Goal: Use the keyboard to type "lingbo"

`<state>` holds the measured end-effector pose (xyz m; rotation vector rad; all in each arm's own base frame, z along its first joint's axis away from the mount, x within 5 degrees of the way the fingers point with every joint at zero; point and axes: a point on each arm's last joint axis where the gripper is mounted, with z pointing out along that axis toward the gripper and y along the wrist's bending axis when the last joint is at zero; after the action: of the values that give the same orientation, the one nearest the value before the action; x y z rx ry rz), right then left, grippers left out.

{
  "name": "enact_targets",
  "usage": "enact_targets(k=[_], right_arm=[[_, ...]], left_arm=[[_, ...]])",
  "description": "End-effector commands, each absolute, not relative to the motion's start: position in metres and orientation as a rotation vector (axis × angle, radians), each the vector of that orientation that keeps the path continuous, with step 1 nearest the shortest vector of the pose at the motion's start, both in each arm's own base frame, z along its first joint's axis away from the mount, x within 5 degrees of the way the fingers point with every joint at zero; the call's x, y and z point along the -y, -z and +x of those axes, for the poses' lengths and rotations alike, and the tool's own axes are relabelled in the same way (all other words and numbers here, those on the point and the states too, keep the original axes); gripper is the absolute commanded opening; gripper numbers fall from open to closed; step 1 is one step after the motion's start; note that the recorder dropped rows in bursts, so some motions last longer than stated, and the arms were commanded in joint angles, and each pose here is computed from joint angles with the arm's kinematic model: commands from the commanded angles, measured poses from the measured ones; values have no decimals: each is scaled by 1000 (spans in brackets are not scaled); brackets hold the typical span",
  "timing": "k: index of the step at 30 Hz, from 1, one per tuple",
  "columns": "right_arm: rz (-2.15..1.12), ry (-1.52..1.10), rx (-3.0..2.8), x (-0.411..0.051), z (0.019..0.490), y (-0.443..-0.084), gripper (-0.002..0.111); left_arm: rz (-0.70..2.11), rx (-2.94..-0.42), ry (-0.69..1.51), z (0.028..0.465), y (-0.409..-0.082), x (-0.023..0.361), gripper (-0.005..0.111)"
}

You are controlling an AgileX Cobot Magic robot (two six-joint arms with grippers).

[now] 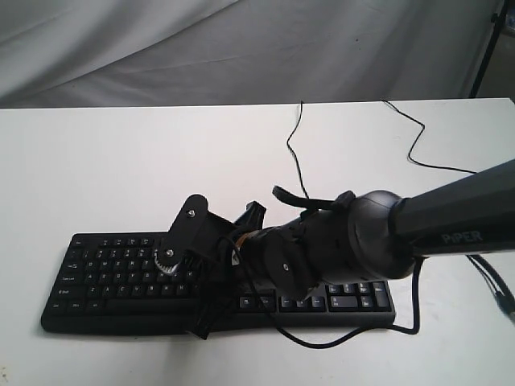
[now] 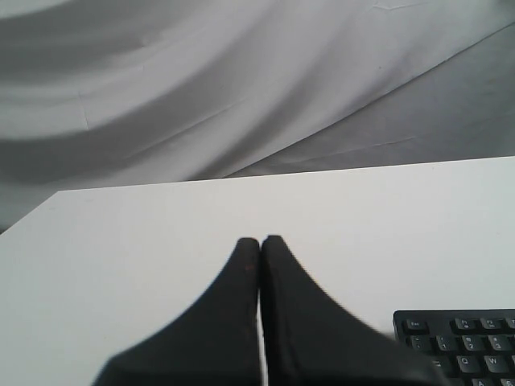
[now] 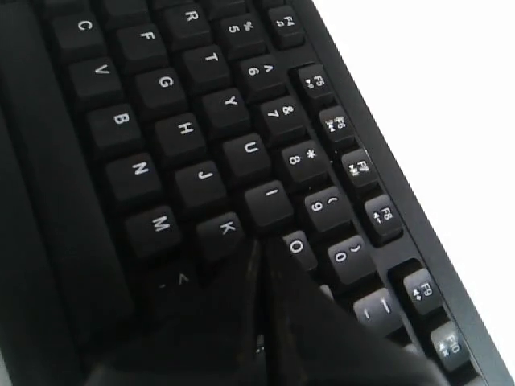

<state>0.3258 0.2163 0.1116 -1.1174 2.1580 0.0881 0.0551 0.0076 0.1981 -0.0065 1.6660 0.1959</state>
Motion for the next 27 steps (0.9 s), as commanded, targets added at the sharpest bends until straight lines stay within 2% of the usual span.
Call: enact_targets(k=[1,19,27], right_arm=[[-1114,-78,-2154,-213,328,-111,0],[-1114,-97,-2065,-226,336,-147,0],[-1131,-99,-2075,-233,343,-136,0]], left_arm=[[-6,-1670,-190,56,-197,-7,1],[-6,-1670,-190,56,-197,-7,1],[-6,-1670,-190,56,-197,-7,1]])
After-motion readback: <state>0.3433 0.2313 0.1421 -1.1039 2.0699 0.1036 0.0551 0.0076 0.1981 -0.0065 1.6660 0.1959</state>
